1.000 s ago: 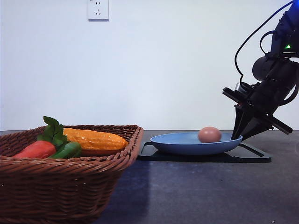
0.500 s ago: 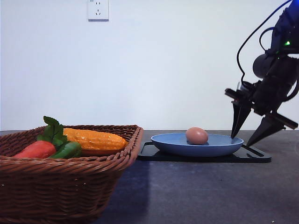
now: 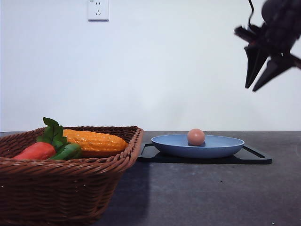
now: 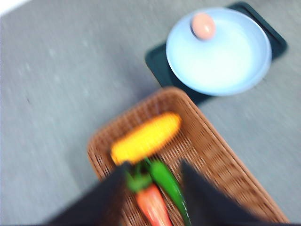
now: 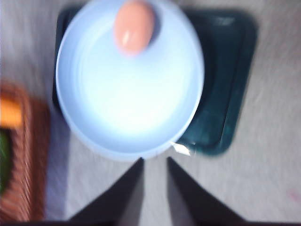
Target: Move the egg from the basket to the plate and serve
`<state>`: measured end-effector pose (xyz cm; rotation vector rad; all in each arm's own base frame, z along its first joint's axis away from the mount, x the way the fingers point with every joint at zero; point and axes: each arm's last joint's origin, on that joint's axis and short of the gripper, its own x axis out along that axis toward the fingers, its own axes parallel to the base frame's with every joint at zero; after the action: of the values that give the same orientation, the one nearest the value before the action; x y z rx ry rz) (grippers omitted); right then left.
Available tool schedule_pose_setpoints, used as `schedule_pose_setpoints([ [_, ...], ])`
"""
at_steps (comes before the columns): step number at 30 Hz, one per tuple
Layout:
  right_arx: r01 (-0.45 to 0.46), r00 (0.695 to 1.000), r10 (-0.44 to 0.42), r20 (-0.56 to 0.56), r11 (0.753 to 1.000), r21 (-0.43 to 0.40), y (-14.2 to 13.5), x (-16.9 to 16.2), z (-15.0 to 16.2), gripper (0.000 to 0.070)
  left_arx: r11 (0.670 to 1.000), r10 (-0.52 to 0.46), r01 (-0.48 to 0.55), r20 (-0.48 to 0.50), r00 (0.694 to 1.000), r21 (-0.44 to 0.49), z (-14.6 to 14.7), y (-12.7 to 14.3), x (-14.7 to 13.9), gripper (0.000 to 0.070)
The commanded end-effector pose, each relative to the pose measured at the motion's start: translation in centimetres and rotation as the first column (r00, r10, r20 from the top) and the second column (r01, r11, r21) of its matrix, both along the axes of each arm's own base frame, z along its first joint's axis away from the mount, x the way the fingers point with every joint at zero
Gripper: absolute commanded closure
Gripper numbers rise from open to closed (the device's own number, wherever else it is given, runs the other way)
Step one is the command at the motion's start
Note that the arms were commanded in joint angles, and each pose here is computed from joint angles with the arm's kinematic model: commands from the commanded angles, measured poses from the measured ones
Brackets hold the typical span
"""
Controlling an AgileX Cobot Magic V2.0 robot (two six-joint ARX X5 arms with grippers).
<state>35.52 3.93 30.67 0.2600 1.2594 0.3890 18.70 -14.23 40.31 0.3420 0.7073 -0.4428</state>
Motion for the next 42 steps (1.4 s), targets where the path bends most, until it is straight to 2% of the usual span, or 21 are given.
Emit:
schedule_pose_setpoints([
  [1,-0.047,0.997,0.051,0.054,0.997,-0.061,0.9,-0.9,1.3,0.07,1.0,-0.003,0.002,0.041,0.999,0.009,0.5,0.0,0.8,0.07],
  [4,-0.068,0.988,0.087,0.128,0.987,-0.148,2.6,-3.0,3.0,0.07,1.0,0.028,-0.028,0.047,0.999,-0.004,0.4,0.6,1.8,0.07],
  [8,-0.085,0.962,0.144,0.233,0.966,-0.244,4.8,-5.9,4.8,0.07,0.998,0.02,-0.019,0.009,1.0,-0.063,0.3,1.8,2.7,0.07],
  [13,-0.084,0.888,0.208,0.41,0.951,-0.299,7.0,-9.7,5.9,0.07,0.99,0.04,-0.039,0.003,0.999,-0.135,-0.5,3.5,3.3,0.07],
  [18,-0.05,0.797,0.223,0.561,0.95,-0.307,7.8,-13.0,5.0,0.07,0.978,0.076,-0.058,0.084,0.994,-0.201,-2.7,4.7,2.4,0.07],
  [23,-0.02,0.72,0.195,0.666,0.965,-0.261,7.4,-15.6,2.1,0.07,0.954,0.114,-0.061,0.164,0.98,-0.294,-5.1,5.7,0.3,0.07],
  [28,0.012,0.632,0.108,0.767,0.989,-0.15,6.3,-17.8,-1.3,0.07,0.919,0.144,-0.04,0.238,0.961,-0.392,-8.0,6.6,-2.3,0.07],
  [33,0.013,0.547,0.025,0.837,0.999,-0.038,5.9,-19.5,-3.7,0.07,0.879,0.182,-0.041,0.253,0.95,-0.475,-10.9,7.3,-4.1,0.07],
  [35,0.011,0.532,0.008,0.847,1.0,-0.017,5.8,-19.7,-4.4,0.07,0.866,0.194,-0.047,0.248,0.949,-0.497,-11.6,7.4,-4.4,0.07],
  [38,0.013,0.536,0.005,0.844,1.0,-0.014,5.8,-19.7,-4.7,0.07,0.848,0.214,-0.073,0.213,0.953,-0.525,-11.9,7.5,-4.5,0.07],
  [42,0.012,0.535,0.005,0.845,1.0,-0.013,5.8,-19.7,-4.7,0.07,0.846,0.216,-0.076,0.21,0.954,-0.527,-11.9,7.5,-4.4,0.07],
])
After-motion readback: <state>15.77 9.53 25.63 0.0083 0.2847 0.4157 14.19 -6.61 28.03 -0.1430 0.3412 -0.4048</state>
